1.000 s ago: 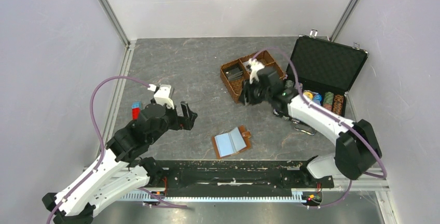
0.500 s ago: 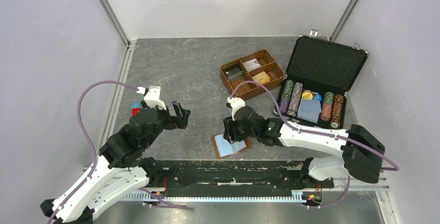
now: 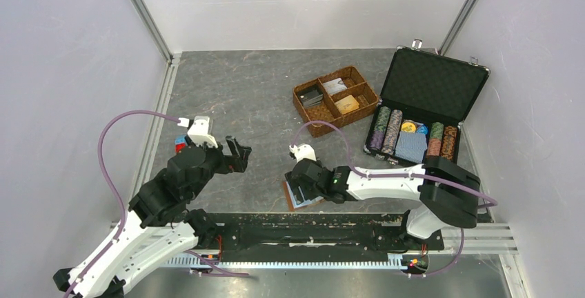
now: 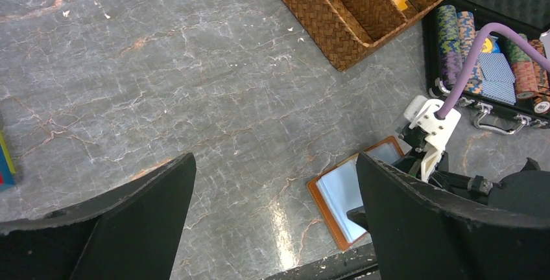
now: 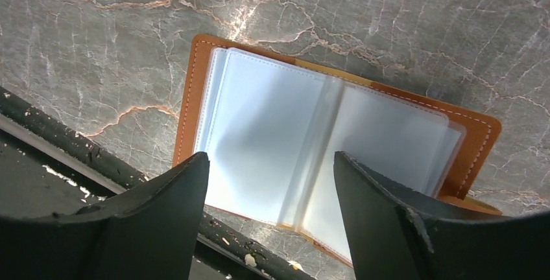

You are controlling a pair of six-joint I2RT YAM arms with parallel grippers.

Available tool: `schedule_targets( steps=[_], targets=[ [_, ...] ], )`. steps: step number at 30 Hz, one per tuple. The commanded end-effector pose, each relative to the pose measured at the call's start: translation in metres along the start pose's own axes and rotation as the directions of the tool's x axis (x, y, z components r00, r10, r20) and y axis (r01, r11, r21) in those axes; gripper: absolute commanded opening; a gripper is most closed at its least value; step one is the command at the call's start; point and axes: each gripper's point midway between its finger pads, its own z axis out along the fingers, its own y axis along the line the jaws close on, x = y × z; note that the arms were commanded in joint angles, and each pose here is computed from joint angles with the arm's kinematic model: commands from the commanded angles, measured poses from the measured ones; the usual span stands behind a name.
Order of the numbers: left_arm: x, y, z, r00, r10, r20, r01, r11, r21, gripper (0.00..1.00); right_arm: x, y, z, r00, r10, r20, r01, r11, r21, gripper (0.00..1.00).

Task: Take the credit cards out of the card holder
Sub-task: Remove the credit card from the card holder.

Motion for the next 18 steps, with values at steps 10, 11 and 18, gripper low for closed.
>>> schedule_targets(
  steps=[10, 11, 18],
  targets=[
    [-0.003, 0.0, 0.003, 1.0, 0.012, 0.018, -0.012, 1.0, -0.004, 1.0, -0.011, 0.01, 0.007, 0.999, -0.008, 0.039, 0.006, 0.997, 0.074, 0.76],
    [-0.003, 0.0, 0.003, 1.0, 0.012, 0.018, -0.012, 1.0, -0.004, 1.0, -0.01, 0.011, 0.008, 0.999, -0.013, 0.036, 0.01, 0.997, 0.074, 0.76],
    [-0.003, 0.0, 0.004, 1.0, 0.012, 0.016, -0.012, 1.0, -0.003, 1.0, -0.002, 0.014, 0.014, 0.998, -0.061, 0.006, 0.06, 0.992, 0.111, 0.74]
  ],
)
